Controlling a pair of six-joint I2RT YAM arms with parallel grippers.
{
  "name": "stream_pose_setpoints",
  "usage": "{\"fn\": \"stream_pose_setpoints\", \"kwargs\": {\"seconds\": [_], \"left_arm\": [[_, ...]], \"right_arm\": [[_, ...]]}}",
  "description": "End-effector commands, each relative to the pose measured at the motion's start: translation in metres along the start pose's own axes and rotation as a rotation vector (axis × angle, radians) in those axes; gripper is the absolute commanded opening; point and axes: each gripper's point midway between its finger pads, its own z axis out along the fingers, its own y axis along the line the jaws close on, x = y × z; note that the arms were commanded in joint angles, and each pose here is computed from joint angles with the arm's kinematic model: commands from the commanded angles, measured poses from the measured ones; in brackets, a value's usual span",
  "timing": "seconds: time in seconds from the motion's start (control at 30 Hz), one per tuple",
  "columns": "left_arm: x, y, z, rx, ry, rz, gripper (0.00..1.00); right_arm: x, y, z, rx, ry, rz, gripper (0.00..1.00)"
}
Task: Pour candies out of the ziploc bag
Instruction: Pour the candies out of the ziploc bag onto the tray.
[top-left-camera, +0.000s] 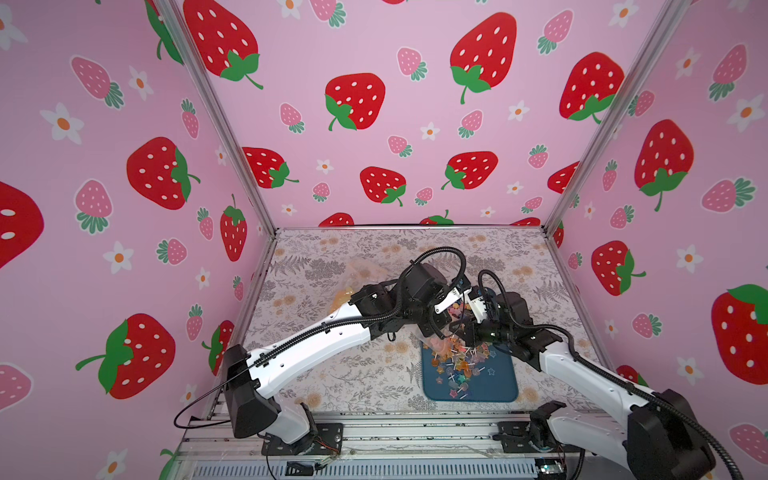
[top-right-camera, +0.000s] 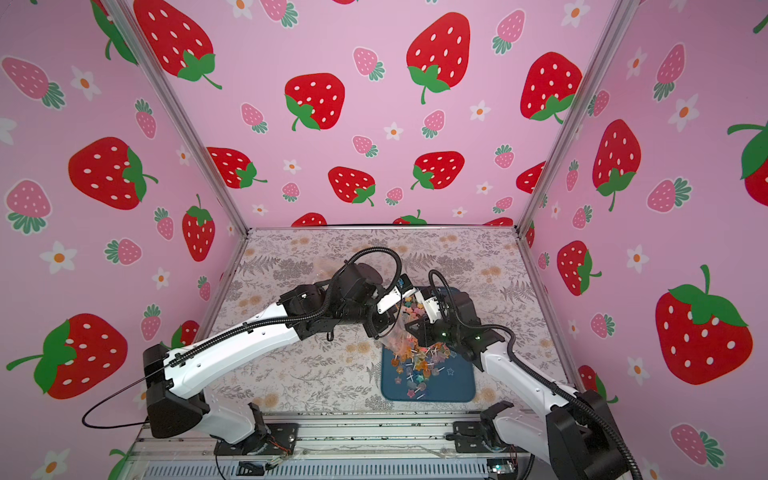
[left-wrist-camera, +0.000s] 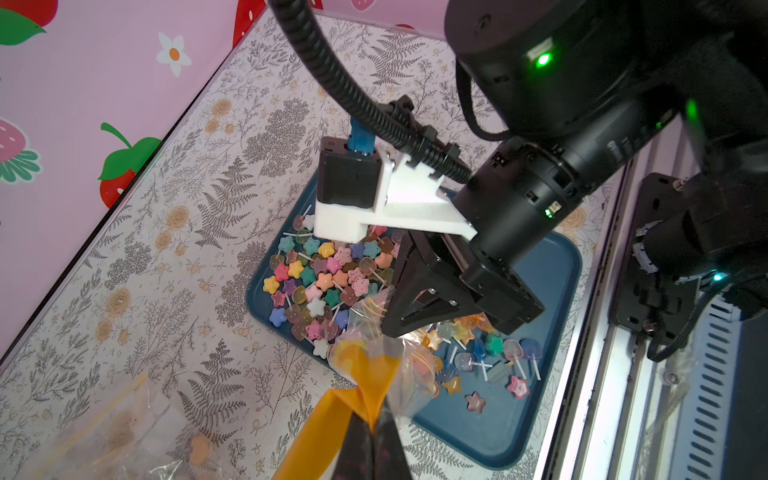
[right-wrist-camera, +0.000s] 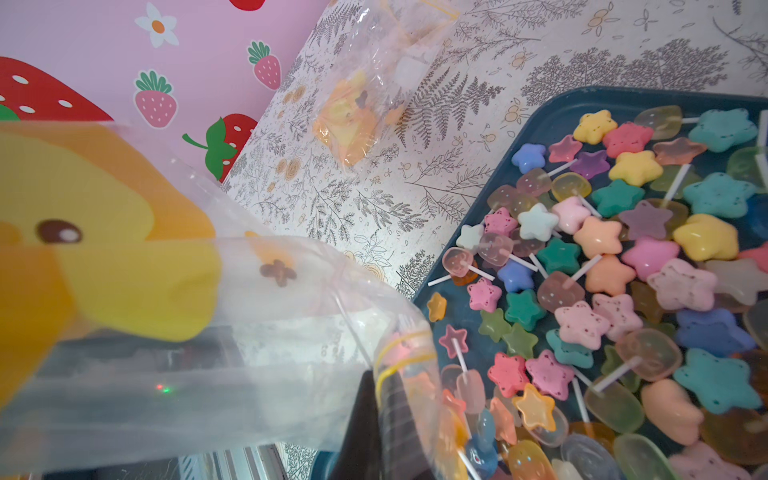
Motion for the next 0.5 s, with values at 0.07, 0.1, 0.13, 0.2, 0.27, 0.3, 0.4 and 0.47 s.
{"fn": "stream_pose_setpoints", "kwargs": {"seconds": [0.07,0.1,0.13,0.2,0.27,0.3,0.4,0.47], "left_arm": [[-0.026,0.003,-0.018,-0.010,-0.080,0.021,0.00],[-0.026,0.003,-0.018,-0.012,-0.080,0.021,0.00],[-0.026,0.003,-0.019,-0.012,-0.081,0.021,0.00],[-0.027,0.004,-0.021,-0.018,-0.084,0.022,0.00],[-0.026,0.005,-0.023,-0.026,-0.087,0.023,0.00],[-0.025,0.006,-0.025,-0.031,-0.089,0.023,0.00],[-0.016,0.012,-0.030,-0.061,-0.088,0.008,0.00],[-0.007,0.020,-0.034,-0.077,-0.096,-0.038,0.00]], "right_arm": [[0.003,-0.004,-0.002,0.016,0.006,-0.001,0.00],[0.002,-0.003,-0.003,0.015,0.004,-0.002,0.00],[0.001,-0.002,-0.004,0.012,0.001,-0.005,0.00],[-0.002,0.000,-0.005,0.011,-0.003,-0.009,0.00],[-0.005,0.003,-0.008,0.009,-0.008,-0.015,0.00],[-0.007,0.005,-0.009,0.006,-0.012,-0.019,0.00],[-0.016,0.014,-0.015,-0.008,-0.023,-0.034,0.00],[-0.022,0.023,-0.020,-0.027,-0.026,-0.056,0.00]]}}
